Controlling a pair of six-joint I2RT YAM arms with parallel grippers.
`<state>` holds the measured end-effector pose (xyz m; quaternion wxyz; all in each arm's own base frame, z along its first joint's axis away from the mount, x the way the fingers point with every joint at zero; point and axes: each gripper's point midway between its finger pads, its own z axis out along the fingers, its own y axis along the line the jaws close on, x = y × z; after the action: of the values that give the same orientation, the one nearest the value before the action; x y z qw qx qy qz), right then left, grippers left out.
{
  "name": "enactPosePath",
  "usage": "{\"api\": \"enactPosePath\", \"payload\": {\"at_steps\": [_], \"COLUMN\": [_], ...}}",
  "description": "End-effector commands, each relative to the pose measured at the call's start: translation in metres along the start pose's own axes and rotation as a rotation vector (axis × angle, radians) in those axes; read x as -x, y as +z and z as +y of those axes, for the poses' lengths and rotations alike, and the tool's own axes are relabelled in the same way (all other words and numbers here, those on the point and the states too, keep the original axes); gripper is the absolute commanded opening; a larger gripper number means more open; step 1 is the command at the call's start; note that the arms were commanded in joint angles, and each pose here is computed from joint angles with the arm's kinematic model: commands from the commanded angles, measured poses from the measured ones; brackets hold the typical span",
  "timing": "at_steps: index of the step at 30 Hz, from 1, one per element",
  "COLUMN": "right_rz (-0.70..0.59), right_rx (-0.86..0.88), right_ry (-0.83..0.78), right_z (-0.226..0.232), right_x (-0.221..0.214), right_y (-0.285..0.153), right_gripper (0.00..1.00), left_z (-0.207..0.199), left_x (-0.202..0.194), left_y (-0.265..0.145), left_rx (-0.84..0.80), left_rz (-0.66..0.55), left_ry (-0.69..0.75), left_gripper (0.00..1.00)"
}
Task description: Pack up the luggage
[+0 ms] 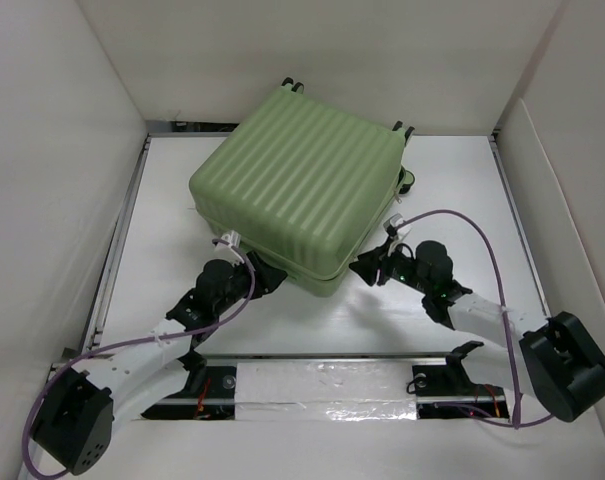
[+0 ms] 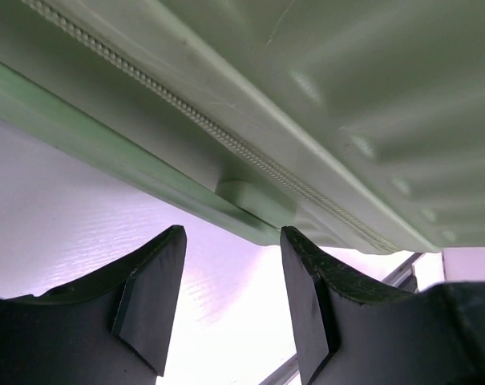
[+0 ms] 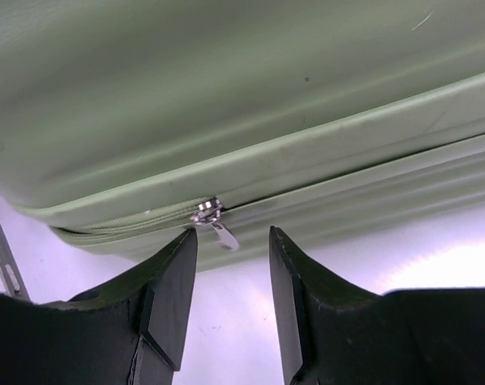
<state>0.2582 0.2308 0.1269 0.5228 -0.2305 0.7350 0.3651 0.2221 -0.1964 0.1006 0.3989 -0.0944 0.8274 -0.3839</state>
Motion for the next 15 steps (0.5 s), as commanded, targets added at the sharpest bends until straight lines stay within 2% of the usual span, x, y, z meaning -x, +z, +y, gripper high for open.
{"api": "enactPosePath", "payload": {"at_steps": [1,5,6,8,10,15], "right_rz": [-0.115,-0.107,-0.125,-0.133,-0.152,-0.115], "right_rx": [0.014,0.051,0.061,0.073,0.055,0.035], "right_ry": [-0.075,-0.071,-0.074,-0.055,-0.043,-0.023], "right_z": [-0.001,0.002,0.004,0.006,0.008,0.024], "right_x": [0.039,0.038,0.041,0.041,0.042,0.030], "right_y": [0.010,0.018,0.018,0.018,0.014,0.005], "right_gripper": [0.47,0.37,0.24,0.17,0.02,0.00], "left_z": [-0.007,-0.006,-0.007,-0.010,-0.011,-0.018], "left_x": [-0.005,-0.006,-0.006,-0.004,-0.003,0.004], "left_y": [0.002,0.004,0.004,0.005,0.007,0.016], "left_rx": [-0.049,-0.048,-0.049,-0.063,-0.071,-0.091], "left_rz": [0.013,0.016,0.015,0.009,0.002,-0.016], "left_ry": [0.025,0.025,0.023,0.022,0.015,0.024], "left_gripper": [0.47,0.38,0.36,0.29,0.25,0.20]}}
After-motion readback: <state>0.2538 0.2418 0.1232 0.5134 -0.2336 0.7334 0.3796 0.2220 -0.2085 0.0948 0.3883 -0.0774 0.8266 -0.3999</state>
